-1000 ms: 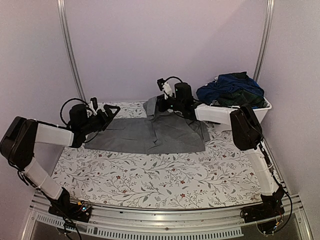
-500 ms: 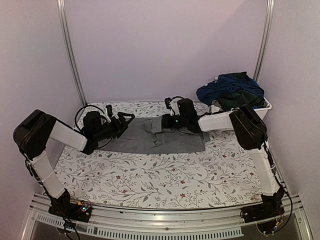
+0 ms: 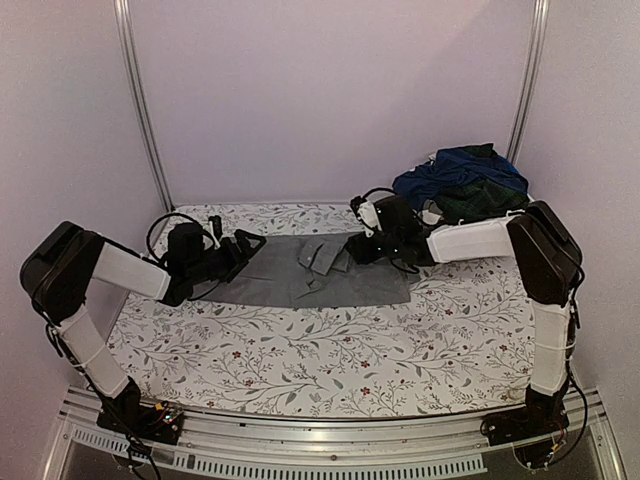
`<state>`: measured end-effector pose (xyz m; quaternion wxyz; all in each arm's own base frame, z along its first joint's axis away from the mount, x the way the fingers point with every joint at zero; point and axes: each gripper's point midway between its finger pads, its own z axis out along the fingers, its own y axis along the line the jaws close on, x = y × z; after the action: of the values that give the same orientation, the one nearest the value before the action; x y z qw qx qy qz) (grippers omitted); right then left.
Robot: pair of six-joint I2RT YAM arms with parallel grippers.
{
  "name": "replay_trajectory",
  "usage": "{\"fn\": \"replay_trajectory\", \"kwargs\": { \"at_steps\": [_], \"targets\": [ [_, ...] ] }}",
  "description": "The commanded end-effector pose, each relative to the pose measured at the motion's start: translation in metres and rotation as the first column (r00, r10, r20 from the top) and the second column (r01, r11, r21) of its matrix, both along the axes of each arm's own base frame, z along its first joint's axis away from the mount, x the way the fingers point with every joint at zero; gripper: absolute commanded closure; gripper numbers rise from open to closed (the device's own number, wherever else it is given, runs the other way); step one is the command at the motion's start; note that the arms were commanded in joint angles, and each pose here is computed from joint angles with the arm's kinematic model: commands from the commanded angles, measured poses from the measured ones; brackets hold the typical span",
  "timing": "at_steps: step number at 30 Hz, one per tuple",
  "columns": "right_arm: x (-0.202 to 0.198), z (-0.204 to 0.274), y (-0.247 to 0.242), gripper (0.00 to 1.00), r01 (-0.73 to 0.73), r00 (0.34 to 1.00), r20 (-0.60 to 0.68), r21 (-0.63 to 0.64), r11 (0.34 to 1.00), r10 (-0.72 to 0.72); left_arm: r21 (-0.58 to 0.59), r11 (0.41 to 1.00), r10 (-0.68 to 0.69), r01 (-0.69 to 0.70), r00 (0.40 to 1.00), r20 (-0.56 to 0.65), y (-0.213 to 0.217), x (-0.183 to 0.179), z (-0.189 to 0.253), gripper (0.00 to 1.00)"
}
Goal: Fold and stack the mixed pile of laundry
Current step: Fold the 1/3-folded shirt at the center of the board.
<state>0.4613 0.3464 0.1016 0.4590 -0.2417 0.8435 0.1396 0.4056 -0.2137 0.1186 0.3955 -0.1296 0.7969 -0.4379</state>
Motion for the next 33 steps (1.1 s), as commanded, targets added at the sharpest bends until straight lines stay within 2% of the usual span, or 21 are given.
{"fn": "replay_trajectory", "kwargs": {
  "at_steps": [1, 6, 10, 12, 21, 28, 30, 33],
  "targets": [
    [-0.023, 0.011, -0.01, 0.35, -0.089, 0.996, 0.003, -0.147, 0.985, 0.091, 0.027, 1.0, 0.006, -0.006, 1.0, 0.007, 0.004, 0.002, 0.005, 0.0],
    [-0.06, 0.02, 0.015, 0.31, -0.231, 0.96, 0.082, -0.302, 0.925, 0.267, 0.041, 0.999, 0.009, -0.009, 1.0, 0.005, 0.006, 0.002, 0.006, 0.0],
    [-0.078, 0.029, 0.051, 0.33, -0.366, 0.904, 0.102, -0.314, 0.876, 0.415, 0.033, 0.999, 0.009, -0.009, 1.0, 0.008, 0.007, 0.003, 0.008, 0.0],
    [-0.075, 0.017, 0.064, 0.37, -0.399, 0.891, 0.074, -0.342, 0.851, 0.448, 0.029, 1.0, 0.006, -0.006, 1.0, 0.008, 0.006, 0.004, 0.009, 0.0],
    [-0.053, -0.033, 0.088, 0.39, -0.432, 0.886, -0.02, -0.396, 0.81, 0.463, 0.022, 1.0, 0.01, -0.01, 1.0, 0.017, 0.01, 0.004, 0.015, 0.0],
    [-0.036, -0.069, 0.08, 0.36, -0.377, 0.912, -0.046, -0.48, 0.792, 0.407, 0.02, 1.0, 0.012, -0.013, 1.0, 0.026, 0.012, 0.005, 0.019, 0.0],
    [-0.029, -0.072, 0.075, 0.4, -0.34, 0.926, -0.034, -0.505, 0.793, 0.376, 0.019, 1.0, 0.013, -0.013, 1.0, 0.023, 0.012, 0.005, 0.018, 0.0],
    [-0.02, -0.067, 0.069, 0.53, -0.295, 0.942, -0.015, -0.51, 0.808, 0.334, 0.019, 1.0, 0.015, -0.015, 1.0, 0.021, 0.012, 0.005, 0.017, 0.0]
  ]
}}
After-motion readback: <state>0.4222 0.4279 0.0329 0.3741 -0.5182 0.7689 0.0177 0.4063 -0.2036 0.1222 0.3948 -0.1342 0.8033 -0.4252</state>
